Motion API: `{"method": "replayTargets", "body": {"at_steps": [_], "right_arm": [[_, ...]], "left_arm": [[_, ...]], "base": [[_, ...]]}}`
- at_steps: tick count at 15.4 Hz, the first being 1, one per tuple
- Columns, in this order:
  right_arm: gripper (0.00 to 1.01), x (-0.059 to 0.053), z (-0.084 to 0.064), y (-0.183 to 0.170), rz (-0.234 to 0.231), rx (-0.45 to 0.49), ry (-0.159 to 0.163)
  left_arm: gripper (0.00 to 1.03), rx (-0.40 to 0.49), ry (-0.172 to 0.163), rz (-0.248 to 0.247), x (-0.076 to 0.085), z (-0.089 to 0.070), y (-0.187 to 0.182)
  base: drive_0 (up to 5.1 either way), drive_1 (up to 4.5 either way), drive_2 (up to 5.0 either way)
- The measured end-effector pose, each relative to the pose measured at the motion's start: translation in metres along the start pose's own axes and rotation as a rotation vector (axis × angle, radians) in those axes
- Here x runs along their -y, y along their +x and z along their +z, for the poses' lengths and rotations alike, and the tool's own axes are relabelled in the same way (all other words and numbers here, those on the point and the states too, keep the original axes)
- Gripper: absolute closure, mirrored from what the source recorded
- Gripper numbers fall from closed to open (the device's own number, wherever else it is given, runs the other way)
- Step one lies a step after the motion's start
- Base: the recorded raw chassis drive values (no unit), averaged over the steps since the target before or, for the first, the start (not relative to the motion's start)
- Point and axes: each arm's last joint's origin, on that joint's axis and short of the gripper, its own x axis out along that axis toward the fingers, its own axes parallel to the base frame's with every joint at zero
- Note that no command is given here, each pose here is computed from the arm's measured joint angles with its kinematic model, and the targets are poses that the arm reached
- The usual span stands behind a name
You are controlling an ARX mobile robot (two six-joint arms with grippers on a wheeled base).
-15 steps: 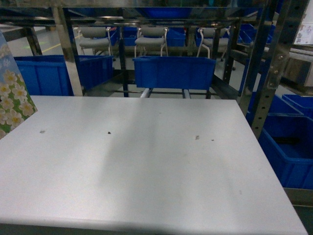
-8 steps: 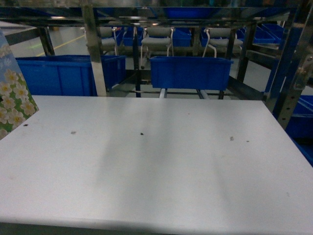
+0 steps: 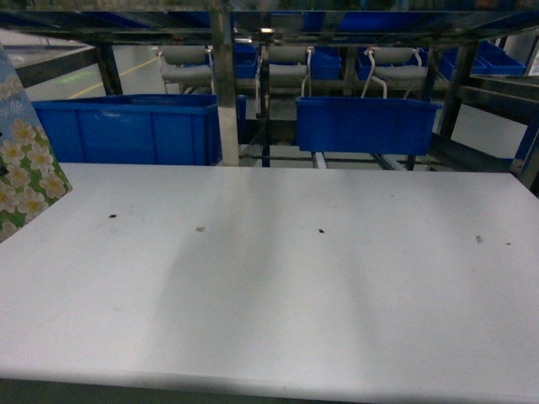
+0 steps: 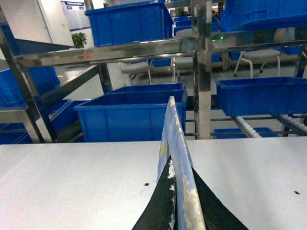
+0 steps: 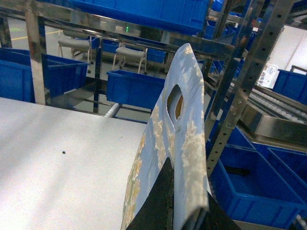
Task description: Move flower gift bag to table near conveyor
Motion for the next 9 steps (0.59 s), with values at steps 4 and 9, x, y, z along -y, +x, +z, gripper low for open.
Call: {"method": "replayTargets", "body": {"at_steps": [4, 9], "right_arm": [[0.99, 0.0, -0.0001, 0.0, 0.0, -0.001, 0.0], [0.99, 0.0, 0.0001, 0.0, 0.0, 0.001, 0.0]], "left_arm": [[1.01, 0.002, -0.001, 0.0, 0.0, 0.0002, 0.0], [1.01, 0.001, -0.001, 0.001, 0.0, 0.0001, 0.0]], "base": [[-5.0, 2.43, 2.4], [-4.9, 2.54, 2.5]]}}
